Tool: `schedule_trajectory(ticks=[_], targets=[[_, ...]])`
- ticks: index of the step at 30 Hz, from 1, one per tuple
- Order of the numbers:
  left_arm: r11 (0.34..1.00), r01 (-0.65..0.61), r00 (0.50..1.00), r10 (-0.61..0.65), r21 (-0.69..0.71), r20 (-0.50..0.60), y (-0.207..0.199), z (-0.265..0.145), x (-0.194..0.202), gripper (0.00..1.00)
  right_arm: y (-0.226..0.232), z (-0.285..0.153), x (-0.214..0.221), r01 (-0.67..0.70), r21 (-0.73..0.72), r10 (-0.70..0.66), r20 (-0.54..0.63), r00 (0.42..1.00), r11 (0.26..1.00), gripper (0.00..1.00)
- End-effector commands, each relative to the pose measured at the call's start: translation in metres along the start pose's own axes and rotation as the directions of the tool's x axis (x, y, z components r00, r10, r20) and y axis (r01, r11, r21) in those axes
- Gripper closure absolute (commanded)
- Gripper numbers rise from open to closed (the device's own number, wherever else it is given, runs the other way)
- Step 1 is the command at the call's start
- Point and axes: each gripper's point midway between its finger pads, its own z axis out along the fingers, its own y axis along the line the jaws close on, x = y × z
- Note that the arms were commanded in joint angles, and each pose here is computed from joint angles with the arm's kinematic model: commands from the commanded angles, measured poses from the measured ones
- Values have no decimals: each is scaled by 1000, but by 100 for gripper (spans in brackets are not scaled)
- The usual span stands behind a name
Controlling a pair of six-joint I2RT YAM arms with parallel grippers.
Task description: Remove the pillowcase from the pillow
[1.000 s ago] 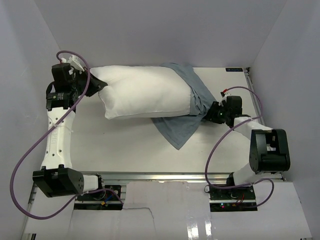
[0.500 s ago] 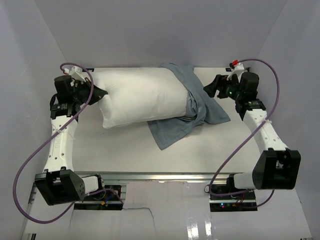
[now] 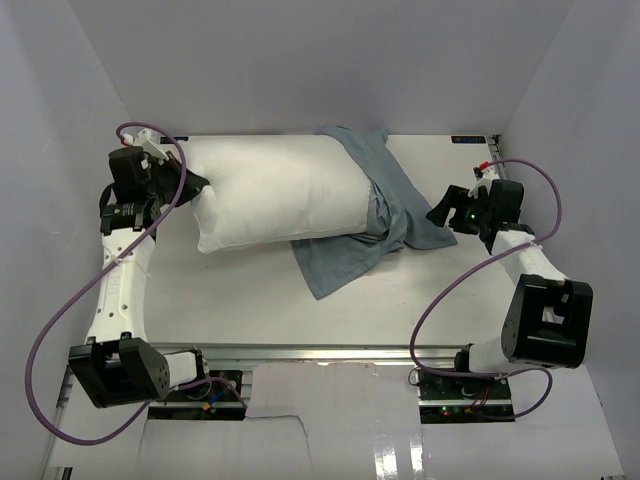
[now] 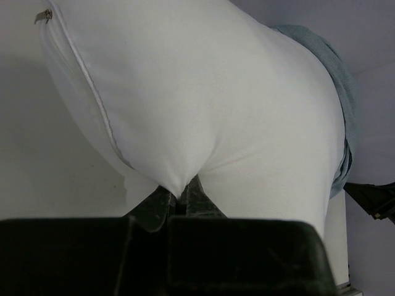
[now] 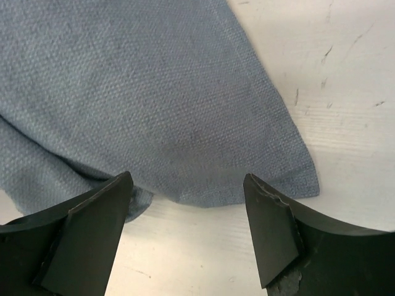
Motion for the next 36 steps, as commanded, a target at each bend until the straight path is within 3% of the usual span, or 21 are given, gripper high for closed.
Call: schedule_trajectory(ticks=[1,19,21,25,28,33,36], targets=[[999,-45,989,43,11,143,-18,-14,-43,100,6,-5,1,67,-19,-67,25,997,998,20],[998,-10,993,4,55,120,-27,3,-59,100,-35,59,44,32,-25,-36,-208,977,999,28],[998,-2,993,-5,59,118,-28,7,-62,100,-42,63,48,28,-1,-27,-226,974,1000,39],[999,9,993,-15,53,120,-30,13,-74,100,-64,67,52,-8,110,34,-239,970,994,92],[1000,8,988,-5,-20,157,-22,13,-107,100,-92,57,47,-67,203,110,-207,972,977,92],[1000,20,971,-22,14,237,-30,-2,-171,100,-136,39,30,-205,305,248,-110,962,930,92],[999,41,972,-36,-16,232,-19,6,-180,100,-157,24,19,-263,364,295,-34,955,894,92]])
